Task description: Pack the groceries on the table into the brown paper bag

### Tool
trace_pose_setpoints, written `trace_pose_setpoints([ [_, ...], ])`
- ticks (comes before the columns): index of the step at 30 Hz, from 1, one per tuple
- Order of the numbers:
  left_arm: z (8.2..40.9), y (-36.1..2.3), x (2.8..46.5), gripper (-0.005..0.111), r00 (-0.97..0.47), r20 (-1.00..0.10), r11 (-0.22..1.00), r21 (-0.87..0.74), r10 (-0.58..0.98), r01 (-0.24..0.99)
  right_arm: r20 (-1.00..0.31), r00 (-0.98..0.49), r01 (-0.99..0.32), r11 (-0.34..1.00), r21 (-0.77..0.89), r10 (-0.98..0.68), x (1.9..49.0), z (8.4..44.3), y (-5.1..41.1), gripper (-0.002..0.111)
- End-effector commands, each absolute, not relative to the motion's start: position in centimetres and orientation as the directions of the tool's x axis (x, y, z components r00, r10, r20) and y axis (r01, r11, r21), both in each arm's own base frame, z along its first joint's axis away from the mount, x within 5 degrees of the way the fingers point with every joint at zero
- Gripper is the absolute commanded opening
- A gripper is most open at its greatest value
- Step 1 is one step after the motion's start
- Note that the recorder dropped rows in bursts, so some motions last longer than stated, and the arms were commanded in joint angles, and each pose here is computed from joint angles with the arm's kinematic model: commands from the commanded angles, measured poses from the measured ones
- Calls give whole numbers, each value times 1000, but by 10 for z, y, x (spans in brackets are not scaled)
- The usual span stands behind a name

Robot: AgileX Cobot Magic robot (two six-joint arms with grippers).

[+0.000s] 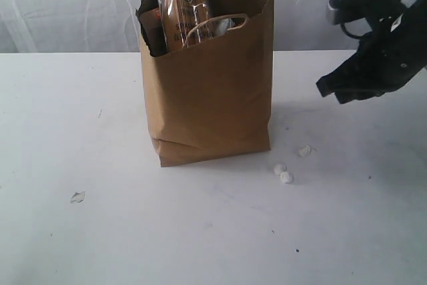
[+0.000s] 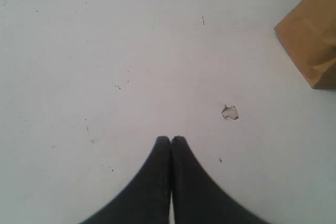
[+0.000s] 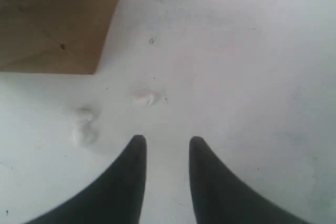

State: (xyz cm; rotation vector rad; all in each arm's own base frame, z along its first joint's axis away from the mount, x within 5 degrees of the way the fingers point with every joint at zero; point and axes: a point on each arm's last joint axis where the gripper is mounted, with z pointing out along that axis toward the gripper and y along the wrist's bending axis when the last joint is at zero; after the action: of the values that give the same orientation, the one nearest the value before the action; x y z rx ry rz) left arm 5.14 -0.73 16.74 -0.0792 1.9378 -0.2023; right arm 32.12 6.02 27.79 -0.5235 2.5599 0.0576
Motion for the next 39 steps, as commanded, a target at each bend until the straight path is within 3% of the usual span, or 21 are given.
trace_pose_setpoints([
  [1,166,-8,51,0,-368,-917,982,-182,-152,47,-429,-825,-392,919,-33,-368,338,239,65,38],
  [11,166,-8,51,0,-368,-917,982,-182,-152,47,-400,-880,-314,945,87,-256,358,194,75,40],
  [19,166,-8,51,0,-368,-917,982,-182,-152,47,-396,-875,-333,940,72,-280,371,155,86,40],
  [33,166,-8,51,0,-368,-917,982,-182,-152,47,-440,-862,-310,949,65,-251,379,145,87,40],
  [39,166,-8,51,0,-368,-917,982,-182,-152,47,-400,-881,-307,948,79,-252,377,136,87,40],
])
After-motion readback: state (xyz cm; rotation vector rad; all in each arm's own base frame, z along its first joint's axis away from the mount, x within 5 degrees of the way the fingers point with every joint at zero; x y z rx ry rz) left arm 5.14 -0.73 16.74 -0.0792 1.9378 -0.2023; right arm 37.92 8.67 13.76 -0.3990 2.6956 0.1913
